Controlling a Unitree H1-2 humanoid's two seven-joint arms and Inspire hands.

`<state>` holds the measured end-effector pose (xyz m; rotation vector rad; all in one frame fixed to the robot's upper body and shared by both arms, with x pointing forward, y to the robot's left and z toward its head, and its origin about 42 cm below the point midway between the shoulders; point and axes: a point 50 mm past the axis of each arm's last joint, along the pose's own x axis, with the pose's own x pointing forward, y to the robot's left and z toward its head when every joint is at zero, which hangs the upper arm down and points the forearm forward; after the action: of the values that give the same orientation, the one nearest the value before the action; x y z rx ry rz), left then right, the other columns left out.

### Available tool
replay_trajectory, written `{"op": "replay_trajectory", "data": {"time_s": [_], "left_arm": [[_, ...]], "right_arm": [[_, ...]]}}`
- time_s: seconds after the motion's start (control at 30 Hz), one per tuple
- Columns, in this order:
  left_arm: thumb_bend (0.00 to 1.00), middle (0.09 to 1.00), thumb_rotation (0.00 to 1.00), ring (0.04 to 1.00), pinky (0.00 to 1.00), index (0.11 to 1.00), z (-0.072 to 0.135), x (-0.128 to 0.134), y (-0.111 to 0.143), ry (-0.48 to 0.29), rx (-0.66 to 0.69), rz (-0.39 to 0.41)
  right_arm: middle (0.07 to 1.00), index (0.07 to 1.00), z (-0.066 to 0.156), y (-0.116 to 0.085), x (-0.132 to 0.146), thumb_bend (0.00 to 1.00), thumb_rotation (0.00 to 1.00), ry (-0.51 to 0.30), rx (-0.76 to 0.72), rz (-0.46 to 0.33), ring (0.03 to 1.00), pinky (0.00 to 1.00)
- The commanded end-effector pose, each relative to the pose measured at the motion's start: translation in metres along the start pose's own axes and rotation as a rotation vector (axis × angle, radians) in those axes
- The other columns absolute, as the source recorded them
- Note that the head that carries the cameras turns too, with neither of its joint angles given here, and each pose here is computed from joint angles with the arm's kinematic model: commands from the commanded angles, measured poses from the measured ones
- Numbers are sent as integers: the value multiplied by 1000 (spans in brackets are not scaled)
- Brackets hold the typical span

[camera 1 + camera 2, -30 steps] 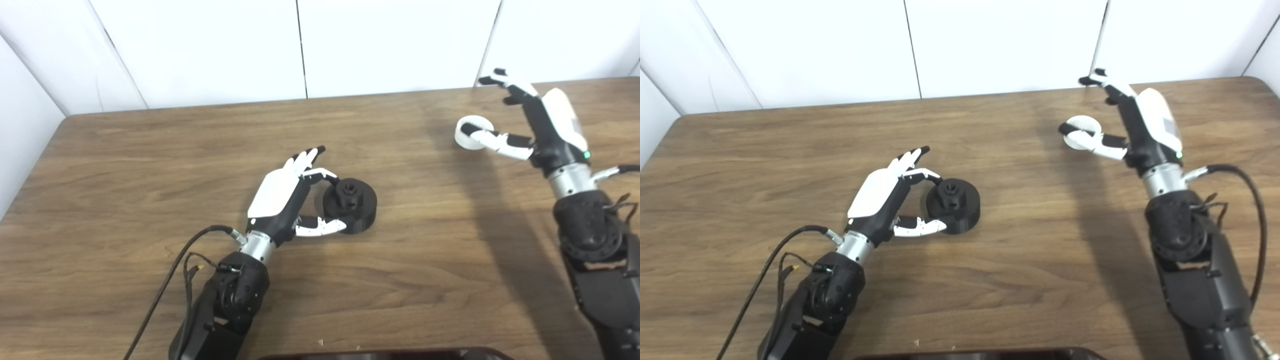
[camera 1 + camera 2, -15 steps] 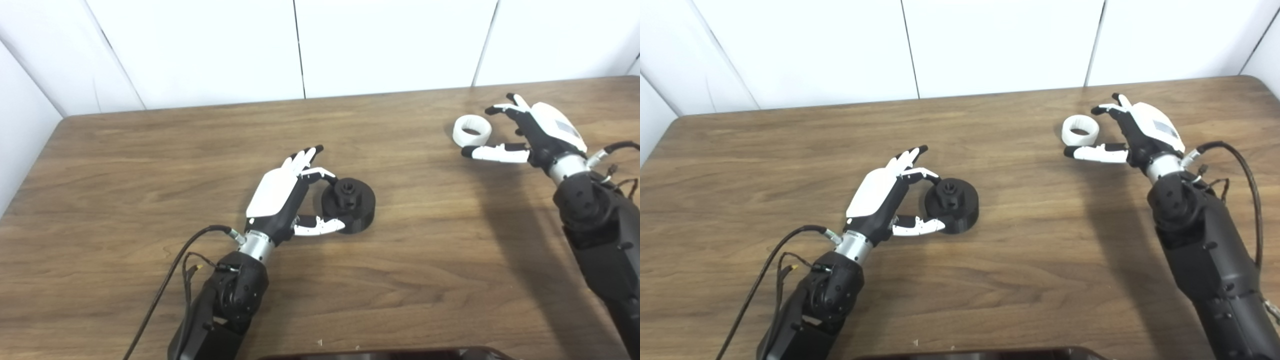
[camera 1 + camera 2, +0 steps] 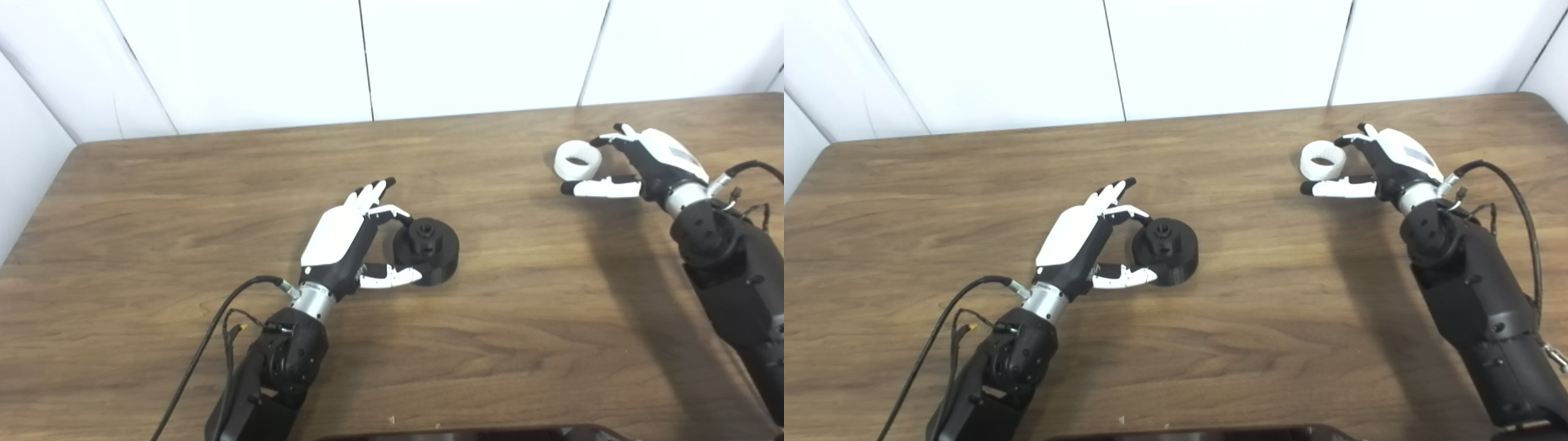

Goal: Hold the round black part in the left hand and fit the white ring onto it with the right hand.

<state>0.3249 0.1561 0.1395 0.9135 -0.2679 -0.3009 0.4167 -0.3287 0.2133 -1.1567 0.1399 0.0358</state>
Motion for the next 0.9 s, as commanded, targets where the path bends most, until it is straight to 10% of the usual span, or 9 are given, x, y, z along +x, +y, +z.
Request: {"op": "replay_trajectory", "data": {"time_s": [0.0, 0.87], "left_arm": [[1000, 1000, 390, 1000, 1000, 617, -8, 2, 4, 24, 43, -13], [1000, 1000, 409, 1000, 1000, 623, -13, -4, 2, 38, 48, -18]], "right_arm": [[1000, 862, 13, -31, 6, 993, 656, -52, -28, -92, 988, 815], [975, 719, 14, -27, 20, 922, 473, -96, 31, -171, 929, 773]]}}
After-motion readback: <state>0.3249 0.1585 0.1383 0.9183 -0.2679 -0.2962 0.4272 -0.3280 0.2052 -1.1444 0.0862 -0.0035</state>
